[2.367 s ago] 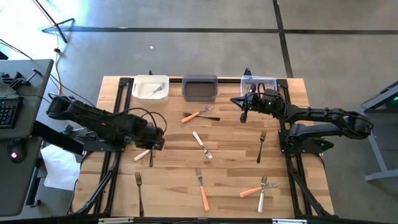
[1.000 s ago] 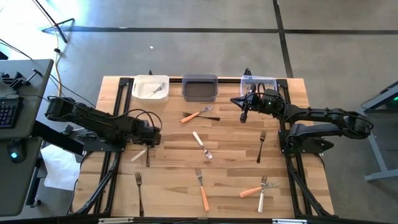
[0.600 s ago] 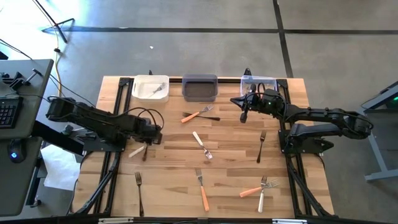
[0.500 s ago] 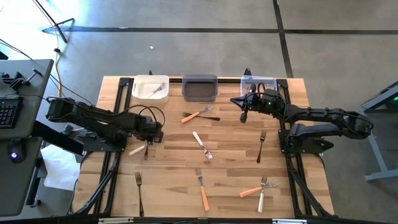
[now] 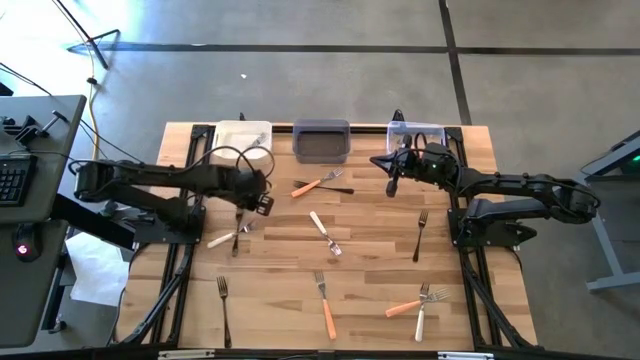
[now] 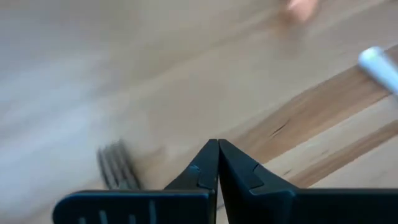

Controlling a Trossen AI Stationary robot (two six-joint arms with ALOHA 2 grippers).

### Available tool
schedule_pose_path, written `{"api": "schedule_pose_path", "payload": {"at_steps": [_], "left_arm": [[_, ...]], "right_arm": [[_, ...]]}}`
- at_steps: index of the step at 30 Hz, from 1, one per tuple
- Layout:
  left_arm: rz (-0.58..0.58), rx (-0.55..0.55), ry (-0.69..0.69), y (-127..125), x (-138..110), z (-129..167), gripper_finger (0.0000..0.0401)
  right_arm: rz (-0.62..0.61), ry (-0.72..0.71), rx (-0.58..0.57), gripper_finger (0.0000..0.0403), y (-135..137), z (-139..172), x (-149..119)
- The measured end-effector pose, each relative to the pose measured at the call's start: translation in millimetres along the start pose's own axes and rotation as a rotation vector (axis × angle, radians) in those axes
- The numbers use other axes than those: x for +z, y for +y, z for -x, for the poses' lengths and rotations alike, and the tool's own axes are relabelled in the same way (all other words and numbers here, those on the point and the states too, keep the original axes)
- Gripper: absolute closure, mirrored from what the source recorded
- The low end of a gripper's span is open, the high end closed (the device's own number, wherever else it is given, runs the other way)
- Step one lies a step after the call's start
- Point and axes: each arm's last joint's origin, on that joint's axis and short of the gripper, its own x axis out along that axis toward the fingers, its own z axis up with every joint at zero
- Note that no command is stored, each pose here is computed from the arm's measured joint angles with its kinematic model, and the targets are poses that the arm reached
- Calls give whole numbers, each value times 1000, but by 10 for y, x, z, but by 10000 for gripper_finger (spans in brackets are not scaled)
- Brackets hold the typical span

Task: Sort silverware by color (type)
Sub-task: Put the black fork into the black bin

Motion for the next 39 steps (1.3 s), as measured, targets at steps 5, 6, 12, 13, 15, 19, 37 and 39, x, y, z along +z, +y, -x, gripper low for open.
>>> {"api": "schedule_pose_path", "payload": {"at_steps": [5,6,12,13,15,19,37,39], "left_arm": [[-123,-42,-48,-40,102,39,401],[-150,-50,-58,-53,115,47,401],[-301,-138,-130,-173,177,101,401],[-326,-158,-143,-197,182,107,401],[-367,-191,-162,-237,188,119,401],[-452,-224,-186,-288,175,131,401],[-619,-203,-164,-303,107,142,401],[-638,-193,-155,-312,118,177,401]], "right_arm": [[-29,-14,-2,402,-2,0,13],[-43,-13,-2,402,-2,0,13],[-135,22,39,403,88,-4,-10],[-141,31,45,403,125,-5,-12],[-131,49,40,403,211,-5,-15],[-104,54,8,403,380,8,6],[-121,27,-22,403,730,87,71],[-124,22,-22,403,730,87,76]]}}
